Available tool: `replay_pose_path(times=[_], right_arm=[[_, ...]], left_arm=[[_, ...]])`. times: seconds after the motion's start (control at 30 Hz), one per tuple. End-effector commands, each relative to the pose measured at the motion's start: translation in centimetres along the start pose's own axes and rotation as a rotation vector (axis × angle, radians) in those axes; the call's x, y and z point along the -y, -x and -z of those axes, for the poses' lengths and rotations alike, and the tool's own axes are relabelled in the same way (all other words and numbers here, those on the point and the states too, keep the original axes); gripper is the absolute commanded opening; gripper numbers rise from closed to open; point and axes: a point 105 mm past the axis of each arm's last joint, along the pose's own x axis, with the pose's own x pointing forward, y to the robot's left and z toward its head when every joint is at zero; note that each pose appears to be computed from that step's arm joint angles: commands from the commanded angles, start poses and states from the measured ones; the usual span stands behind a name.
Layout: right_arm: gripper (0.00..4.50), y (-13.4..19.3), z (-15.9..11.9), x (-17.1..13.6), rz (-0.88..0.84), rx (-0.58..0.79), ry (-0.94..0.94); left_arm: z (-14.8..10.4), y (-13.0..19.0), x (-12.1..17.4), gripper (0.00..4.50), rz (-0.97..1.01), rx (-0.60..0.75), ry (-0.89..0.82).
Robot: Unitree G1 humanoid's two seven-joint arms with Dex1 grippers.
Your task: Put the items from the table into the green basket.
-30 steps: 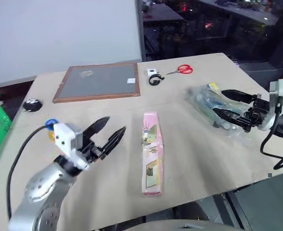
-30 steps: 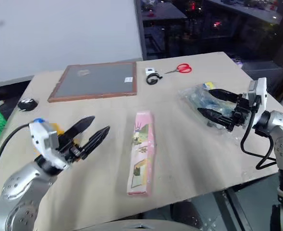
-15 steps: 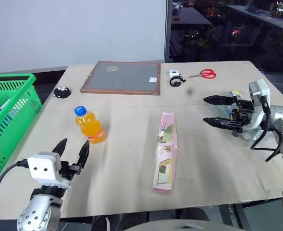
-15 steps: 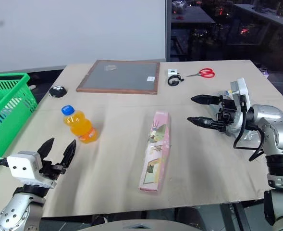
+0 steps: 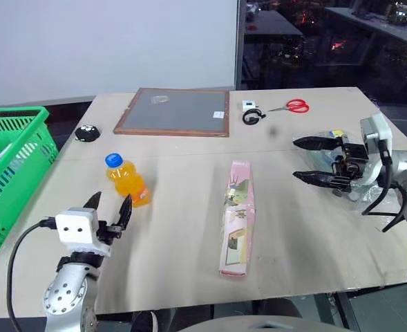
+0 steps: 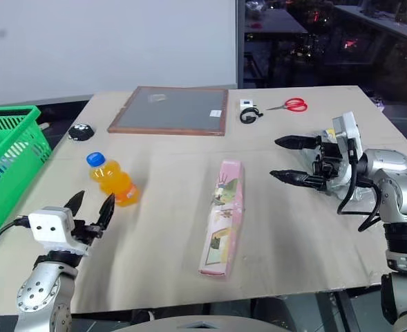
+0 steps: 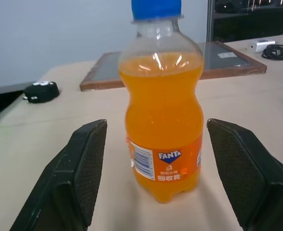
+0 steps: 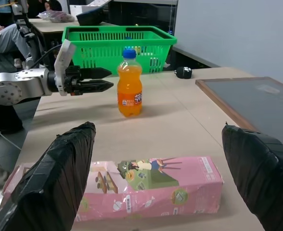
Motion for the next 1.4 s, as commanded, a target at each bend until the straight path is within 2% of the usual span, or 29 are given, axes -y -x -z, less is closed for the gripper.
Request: replay_pose_path(times=[0.03,0.27,0.47,0.63,0.73,0.93,0.97,1.0,1.03,1.23,1.4], right_arm=[[4.43,0.2,-1.0,0.0,0.016,0.021,0.056],[4.43,0.1,-1.2,0.2,0.044,0.030,0.080],[4.43,0.0,-1.1,-0.1,0.050,0.038,0.073],[4.43,-0.1,-0.9,-0.4,0.058,0.040,0.068],[4.43,-0.2,-0.8,-0.6,0.062,0.041,0.067],[4.43,-0.2,-0.7,-0.7,0.087,0.045,0.070],[4.50,-0.2,-0.7,-0.8,0.088,0.045,0.069],[4.50,-0.2,-0.7,-0.8,0.091,0.046,0.068],[4.50,-0.2,-0.7,-0.9,0.093,0.047,0.068],[4.50,-0.3,-0.5,-1.0,0.102,0.048,0.062],[4.50,-0.4,-0.5,-1.0,0.122,0.053,0.070]], left_arm=[[-0.2,-1.2,-0.3,3.44,-0.025,0.028,-0.020],[1.6,-4.5,1.4,3.44,0.007,0.000,0.048],[2.3,-6.1,-0.1,3.44,-0.072,-0.006,0.059],[2.9,-7.1,0.0,3.44,-0.064,-0.052,0.055],[2.3,-7.5,0.2,3.44,-0.038,-0.037,0.082],[-0.9,-7.7,0.2,3.44,0.020,0.076,0.029],[-1.2,-7.6,0.1,3.93,0.017,0.087,0.027],[-1.3,-7.6,0.0,4.24,0.018,0.083,0.022],[-1.3,-7.7,-0.1,4.38,0.015,0.076,0.020],[-0.1,-10.3,1.1,4.38,0.072,-0.069,0.085],[1.2,-12.7,1.3,4.38,0.091,-0.202,0.063]])
